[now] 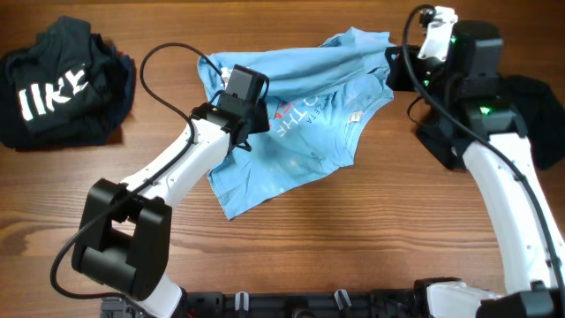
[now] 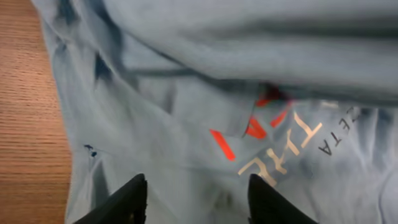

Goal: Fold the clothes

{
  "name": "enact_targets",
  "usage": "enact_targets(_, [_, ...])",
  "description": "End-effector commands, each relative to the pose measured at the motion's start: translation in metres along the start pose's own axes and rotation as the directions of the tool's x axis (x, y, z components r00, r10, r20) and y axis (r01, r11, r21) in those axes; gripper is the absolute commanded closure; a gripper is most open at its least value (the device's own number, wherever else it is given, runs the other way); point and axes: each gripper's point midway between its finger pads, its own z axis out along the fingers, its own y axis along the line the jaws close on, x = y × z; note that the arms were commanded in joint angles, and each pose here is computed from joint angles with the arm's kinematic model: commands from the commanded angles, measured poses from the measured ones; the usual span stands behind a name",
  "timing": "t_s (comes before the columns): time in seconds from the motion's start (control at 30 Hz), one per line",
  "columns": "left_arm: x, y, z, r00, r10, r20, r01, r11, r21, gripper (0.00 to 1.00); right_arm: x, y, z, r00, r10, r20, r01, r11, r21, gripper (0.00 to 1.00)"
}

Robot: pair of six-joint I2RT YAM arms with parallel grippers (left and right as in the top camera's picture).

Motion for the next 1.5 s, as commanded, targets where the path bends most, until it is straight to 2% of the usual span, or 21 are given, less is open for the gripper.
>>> enact_targets(0.0, [0.001, -0.024, -0.012, 1.0, 0.03, -0.003, -0.03, 0.995, 0.09, 0.49, 0.003, 0.008, 0.001, 1.0, 0.003, -0.01, -0.003, 1.0, -0.022, 0.96])
enact_targets(0.23, [0.007, -0.074, -0.026, 0.954, 0.286, 0.095, -0.298, 0.941, 0.161, 0.39, 0.005, 0.014, 0.001, 1.0, 0.008, -0.022, -0.01, 0.998, -0.061, 0.96])
enact_targets(0.47, [-0.006, -0.1, -0.026, 0.88, 0.412, 0.234, -0.443, 0.891, 0.1, 0.33, 0.005, 0.014, 0.001, 1.0, 0.009, -0.022, -0.01, 0.998, -0.062, 0.96])
enact_targets(0.7, [-0.022, -0.11, -0.009, 0.862, 0.393, 0.319, -0.434, 0.898, 0.068, 0.31, 0.004, 0.014, 0.0, 1.0, 0.007, -0.017, -0.008, 0.998, -0.062, 0.96])
enact_targets(0.93, [-0.01, -0.134, 0.007, 0.851, 0.39, 0.352, -0.443, 0.893, 0.083, 0.28, 0.002, 0.015, 0.0, 1.0, 0.004, -0.012, -0.004, 0.998, -0.062, 0.96])
enact_targets(1.07, [-0.015, -0.144, -0.007, 0.829, 0.355, 0.433, -0.389, 0.921, -0.011, 0.23, 0.002, 0.015, 0.001, 1.0, 0.003, -0.011, -0.004, 0.998, -0.062, 0.96])
enact_targets(1.17, [-0.01, -0.156, -0.016, 0.806, 0.363, 0.467, -0.39, 0.92, -0.041, 0.22, 0.002, 0.014, 0.001, 1.0, 0.003, -0.01, -0.004, 0.998, -0.059, 0.96])
enact_targets(1.23, [-0.011, -0.157, -0.021, 0.803, 0.329, 0.496, -0.343, 0.937, -0.066, 0.22, 0.002, 0.014, 0.001, 1.0, 0.003, -0.011, -0.004, 0.998, -0.06, 0.96])
enact_targets(1.47, [-0.029, -0.145, -0.005, 0.797, 0.239, 0.555, -0.234, 0.969, -0.081, 0.18, 0.004, 0.014, 0.0, 1.0, 0.005, -0.017, -0.006, 0.998, -0.062, 0.96])
